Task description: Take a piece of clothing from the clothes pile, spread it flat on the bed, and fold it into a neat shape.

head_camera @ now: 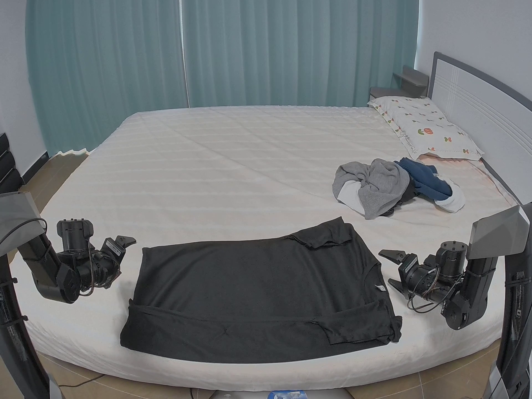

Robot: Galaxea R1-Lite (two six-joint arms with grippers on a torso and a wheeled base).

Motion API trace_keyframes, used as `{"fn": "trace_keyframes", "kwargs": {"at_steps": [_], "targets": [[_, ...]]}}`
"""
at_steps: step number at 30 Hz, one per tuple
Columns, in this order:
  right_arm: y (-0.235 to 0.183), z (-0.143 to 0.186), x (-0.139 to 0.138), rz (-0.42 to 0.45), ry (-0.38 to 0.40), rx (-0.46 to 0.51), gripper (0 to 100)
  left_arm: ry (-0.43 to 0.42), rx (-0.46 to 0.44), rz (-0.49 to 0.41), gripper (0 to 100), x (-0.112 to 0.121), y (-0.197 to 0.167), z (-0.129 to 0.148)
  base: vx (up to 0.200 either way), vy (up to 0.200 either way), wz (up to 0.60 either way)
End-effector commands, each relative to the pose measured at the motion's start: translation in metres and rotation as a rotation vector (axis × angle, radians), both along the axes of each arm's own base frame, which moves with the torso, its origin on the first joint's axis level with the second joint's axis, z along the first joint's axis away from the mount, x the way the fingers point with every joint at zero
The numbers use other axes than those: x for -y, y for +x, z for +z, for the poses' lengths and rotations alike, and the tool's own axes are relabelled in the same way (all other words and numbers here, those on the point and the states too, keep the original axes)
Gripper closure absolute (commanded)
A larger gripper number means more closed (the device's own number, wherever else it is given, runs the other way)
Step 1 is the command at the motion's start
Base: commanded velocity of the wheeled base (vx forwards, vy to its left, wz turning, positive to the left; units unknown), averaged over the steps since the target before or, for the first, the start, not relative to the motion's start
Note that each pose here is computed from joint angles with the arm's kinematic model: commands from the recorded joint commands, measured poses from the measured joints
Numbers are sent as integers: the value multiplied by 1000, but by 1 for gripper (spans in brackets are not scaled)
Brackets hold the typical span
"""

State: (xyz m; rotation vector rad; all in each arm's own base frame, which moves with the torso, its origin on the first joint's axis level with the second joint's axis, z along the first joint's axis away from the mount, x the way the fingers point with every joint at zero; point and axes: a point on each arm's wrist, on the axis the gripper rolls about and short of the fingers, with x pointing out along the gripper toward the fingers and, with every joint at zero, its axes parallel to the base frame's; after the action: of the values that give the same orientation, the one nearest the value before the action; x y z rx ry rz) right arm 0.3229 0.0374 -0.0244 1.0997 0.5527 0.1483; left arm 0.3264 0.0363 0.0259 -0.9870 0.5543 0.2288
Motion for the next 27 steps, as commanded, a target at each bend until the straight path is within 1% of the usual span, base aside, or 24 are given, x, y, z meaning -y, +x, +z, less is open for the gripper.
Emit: {"fn": "trace_keyframes", "kwargs": {"at_steps": [1,6,9,15,24,27], "targets": [[1,1,0,1,2,15,0,5,25,-6,0,1,9,4,0,0,0],[1,1,0,2,3,16,0,4,18,-12,0,4,6,1,0,0,0],[1,1,0,1,2,15,0,-4,-5,-5,0,2,4,-5,0,0,0],[1,1,0,1,2,15,0,1,0,-12,0,3,4,-4,200,0,0],[1,1,0,1,1,15,0,7,38,-18,0,3,17,1,0,0,0],[1,1,0,1,1,15,0,5,47,-32,0,4,25,-2,0,0,0]]}}
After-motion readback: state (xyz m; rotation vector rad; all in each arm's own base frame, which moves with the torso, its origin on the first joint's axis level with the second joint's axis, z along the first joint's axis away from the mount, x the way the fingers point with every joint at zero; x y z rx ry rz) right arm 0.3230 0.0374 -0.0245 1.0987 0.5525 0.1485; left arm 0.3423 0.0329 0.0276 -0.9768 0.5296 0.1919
